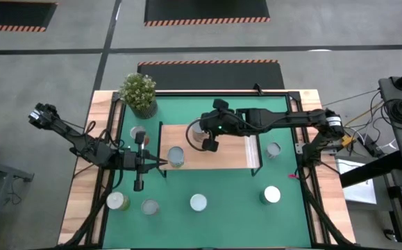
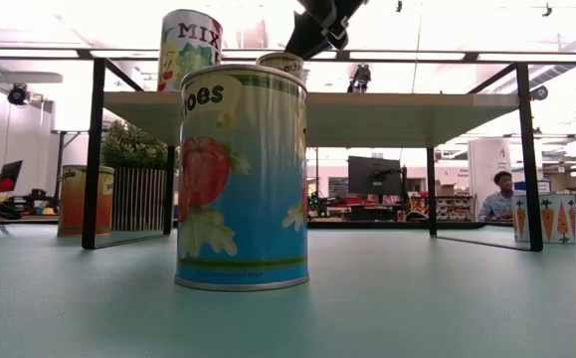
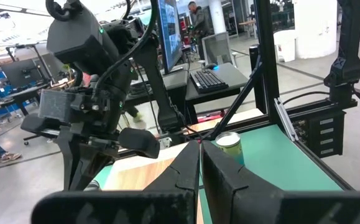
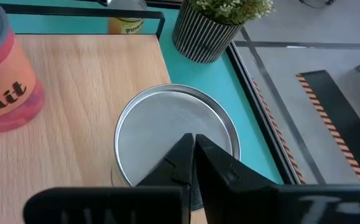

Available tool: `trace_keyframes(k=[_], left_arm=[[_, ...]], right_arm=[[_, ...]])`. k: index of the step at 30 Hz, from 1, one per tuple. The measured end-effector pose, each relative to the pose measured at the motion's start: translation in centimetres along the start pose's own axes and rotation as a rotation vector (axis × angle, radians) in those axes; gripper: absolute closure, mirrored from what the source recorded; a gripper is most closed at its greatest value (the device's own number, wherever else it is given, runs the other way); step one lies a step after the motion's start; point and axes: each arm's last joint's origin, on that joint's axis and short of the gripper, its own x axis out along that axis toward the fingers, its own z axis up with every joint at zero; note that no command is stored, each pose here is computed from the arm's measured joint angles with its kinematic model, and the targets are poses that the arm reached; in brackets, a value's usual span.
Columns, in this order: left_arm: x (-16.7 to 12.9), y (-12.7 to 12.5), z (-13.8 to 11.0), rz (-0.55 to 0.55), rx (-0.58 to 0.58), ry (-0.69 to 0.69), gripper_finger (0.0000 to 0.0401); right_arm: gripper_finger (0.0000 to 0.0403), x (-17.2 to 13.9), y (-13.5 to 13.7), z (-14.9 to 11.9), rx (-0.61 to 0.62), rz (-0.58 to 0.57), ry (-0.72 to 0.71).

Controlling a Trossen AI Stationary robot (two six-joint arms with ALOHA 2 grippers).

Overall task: Pick and place cans onto a shelf
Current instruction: Put the canned of peaches on the shelf, then put the canned of oranges on the shelf

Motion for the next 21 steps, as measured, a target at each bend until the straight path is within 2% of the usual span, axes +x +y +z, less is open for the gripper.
trace_keyframes(k=[6,10,16,21], left_arm=[[0.0,0.0,0.0,0.000,-0.002,0.000,0.0401],[0.0,0.0,0.0,0.000,-0.060,0.000,0.0401],[1.2,-1.1,-0.4,-0.010,-0.142,-0.002,0.0401],[2.5,-2.5,0.1,-0.033,-0.202,-0.024,0.0401]], right_arm=[[0.0394,-2.5,-0.4,0.7,0.011,0.013,-0.071],[0.0394,-5.3,-0.2,1.2,0.010,0.032,-0.140],[0.0394,-10.5,1.8,0.8,-0.036,0.121,-0.272],[0.0394,-12.7,4.3,-1.4,-0.090,0.208,-0.408]])
